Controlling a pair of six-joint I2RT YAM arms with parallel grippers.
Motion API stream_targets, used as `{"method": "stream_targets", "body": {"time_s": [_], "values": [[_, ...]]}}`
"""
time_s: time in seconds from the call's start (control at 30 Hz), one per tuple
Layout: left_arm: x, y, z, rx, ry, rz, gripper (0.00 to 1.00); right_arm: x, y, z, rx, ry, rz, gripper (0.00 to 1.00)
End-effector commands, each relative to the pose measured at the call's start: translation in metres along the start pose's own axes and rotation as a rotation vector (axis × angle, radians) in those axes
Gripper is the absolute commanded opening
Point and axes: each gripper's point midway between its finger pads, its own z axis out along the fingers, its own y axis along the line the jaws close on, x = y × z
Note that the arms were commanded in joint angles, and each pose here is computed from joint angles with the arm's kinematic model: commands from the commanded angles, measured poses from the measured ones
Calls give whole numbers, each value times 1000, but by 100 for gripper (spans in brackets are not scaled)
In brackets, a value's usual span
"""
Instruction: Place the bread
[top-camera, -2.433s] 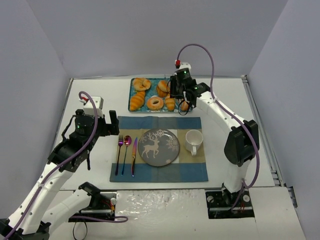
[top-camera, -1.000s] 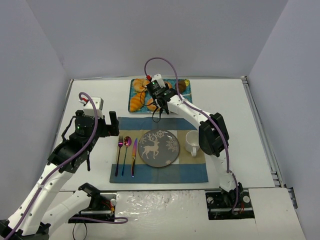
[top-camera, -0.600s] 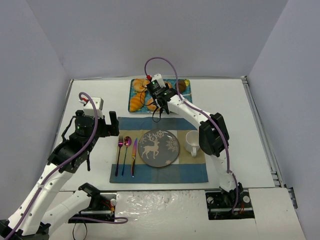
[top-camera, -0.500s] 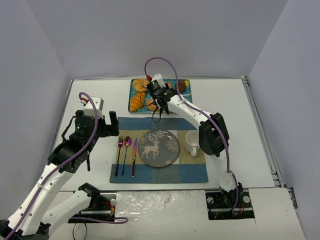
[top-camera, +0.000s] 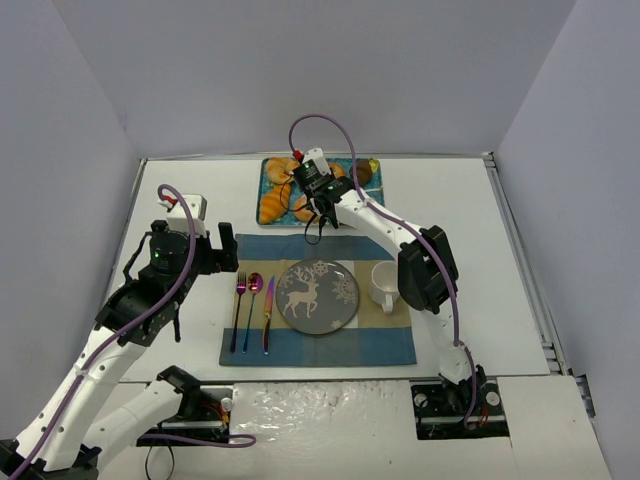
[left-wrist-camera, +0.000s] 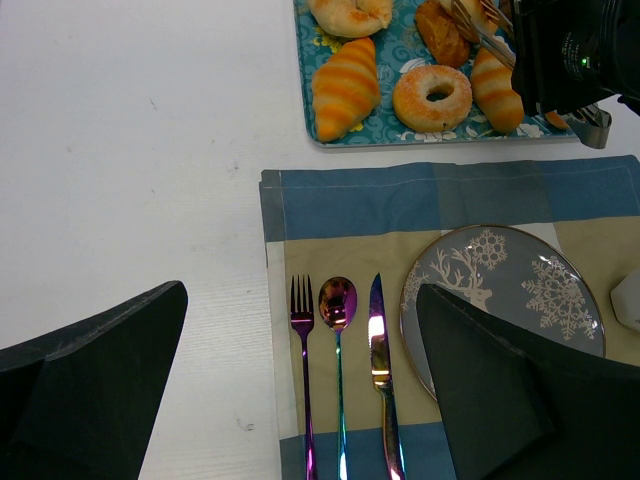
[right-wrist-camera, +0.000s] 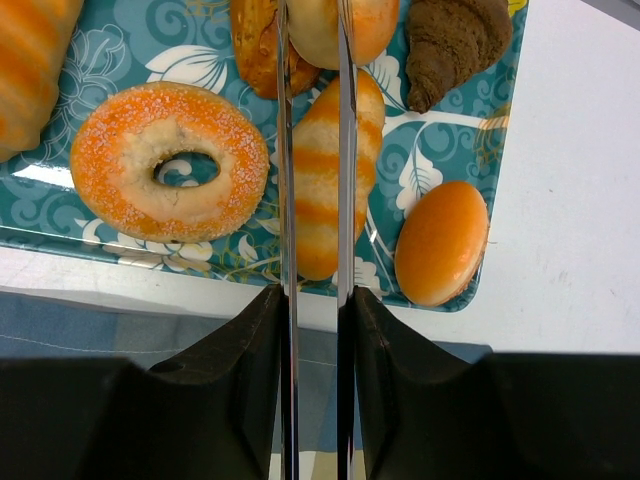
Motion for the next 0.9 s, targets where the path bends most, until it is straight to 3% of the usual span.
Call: {"method": "stream_targets", "body": {"time_s": [0.0,0.5,0.67,0.87], "values": [[-21,-3,-3,11,-68,-7,97,-49,-31,-41,38,-122,94,8],[-21,-4,-3,12,-67,-7,97,-78,-57,-104,-36,-223,186,5],[-21,-4,-3,12,-67,-7,97,-69,-53,-138,-143,-234,215,5],[-22,-3,-3,10,-69,-9,97,-29,-33,-187,-289,-215,203,4]]}}
